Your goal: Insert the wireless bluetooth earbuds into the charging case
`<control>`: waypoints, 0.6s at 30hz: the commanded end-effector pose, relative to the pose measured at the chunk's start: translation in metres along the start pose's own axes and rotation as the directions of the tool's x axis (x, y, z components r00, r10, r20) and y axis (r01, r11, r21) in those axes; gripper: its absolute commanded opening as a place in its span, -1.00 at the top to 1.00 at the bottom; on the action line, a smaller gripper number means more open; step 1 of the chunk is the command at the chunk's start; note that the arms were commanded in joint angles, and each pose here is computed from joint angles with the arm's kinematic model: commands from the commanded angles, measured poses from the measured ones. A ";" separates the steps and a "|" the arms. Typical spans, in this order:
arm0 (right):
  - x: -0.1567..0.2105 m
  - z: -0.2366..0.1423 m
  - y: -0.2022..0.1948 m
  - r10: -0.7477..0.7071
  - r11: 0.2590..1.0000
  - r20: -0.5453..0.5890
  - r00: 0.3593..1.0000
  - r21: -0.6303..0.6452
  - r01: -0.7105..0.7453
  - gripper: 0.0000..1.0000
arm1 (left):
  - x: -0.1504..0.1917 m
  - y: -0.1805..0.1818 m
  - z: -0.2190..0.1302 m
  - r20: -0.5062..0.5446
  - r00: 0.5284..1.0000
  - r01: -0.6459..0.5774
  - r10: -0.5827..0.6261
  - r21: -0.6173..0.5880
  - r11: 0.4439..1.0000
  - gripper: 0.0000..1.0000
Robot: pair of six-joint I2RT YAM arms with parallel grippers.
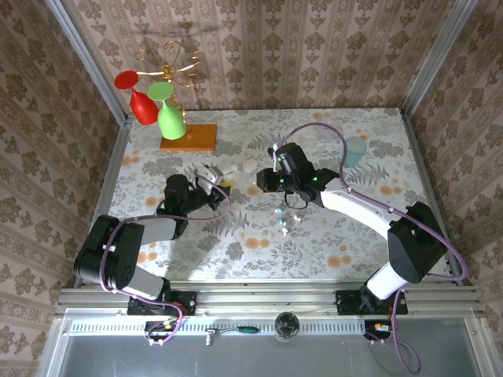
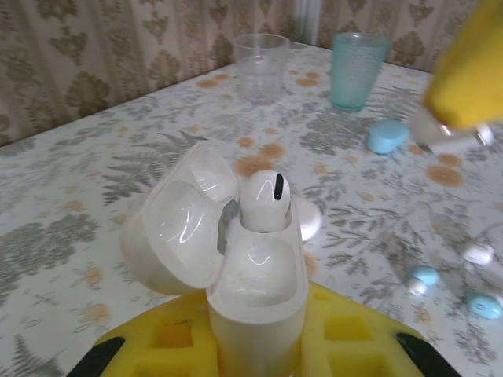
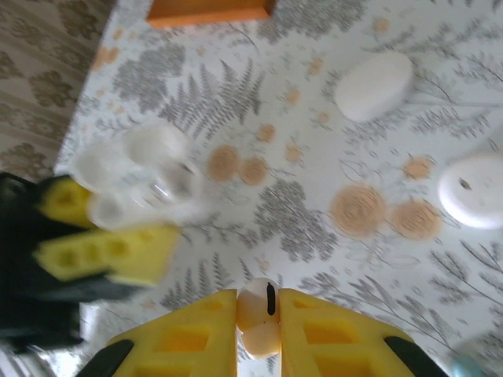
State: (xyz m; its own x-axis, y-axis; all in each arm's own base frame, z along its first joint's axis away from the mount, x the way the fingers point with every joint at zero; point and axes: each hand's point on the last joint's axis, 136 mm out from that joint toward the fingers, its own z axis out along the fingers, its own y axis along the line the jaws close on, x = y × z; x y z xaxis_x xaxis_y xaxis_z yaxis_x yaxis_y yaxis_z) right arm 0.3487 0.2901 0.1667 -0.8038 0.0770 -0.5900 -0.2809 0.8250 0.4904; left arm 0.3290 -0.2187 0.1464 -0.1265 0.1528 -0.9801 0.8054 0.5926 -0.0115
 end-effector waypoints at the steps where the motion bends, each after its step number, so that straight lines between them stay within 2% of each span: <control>1: 0.044 0.011 -0.027 -0.015 0.997 -0.117 0.993 0.079 0.024 0.60 | -0.018 0.012 -0.011 0.068 0.998 0.009 -0.005 -0.052 0.999 1.00; 10: 0.116 0.060 -0.054 -0.021 0.989 -0.307 0.952 0.136 0.065 0.61 | -0.026 0.014 -0.022 0.074 0.997 -0.007 0.012 -0.073 0.997 1.00; 15: 0.127 0.070 -0.058 -0.013 0.988 -0.333 0.943 0.142 0.064 0.58 | -0.027 0.014 -0.023 0.076 0.997 -0.006 0.011 -0.069 0.998 1.00; 18: 0.125 0.066 -0.054 -0.012 0.990 -0.334 0.943 0.131 0.059 0.42 | -0.027 0.013 -0.022 0.075 0.997 -0.005 0.010 -0.065 0.998 1.00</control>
State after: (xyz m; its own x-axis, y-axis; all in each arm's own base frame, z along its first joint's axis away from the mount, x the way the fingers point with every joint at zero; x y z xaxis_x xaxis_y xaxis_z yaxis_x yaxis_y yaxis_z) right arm 0.3022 0.2912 0.0257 -0.9268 -0.1112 -0.3587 -0.2488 0.8972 0.3647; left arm 0.3311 -0.2006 0.1718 -0.0851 0.1130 -0.9899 0.7684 0.6399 0.0070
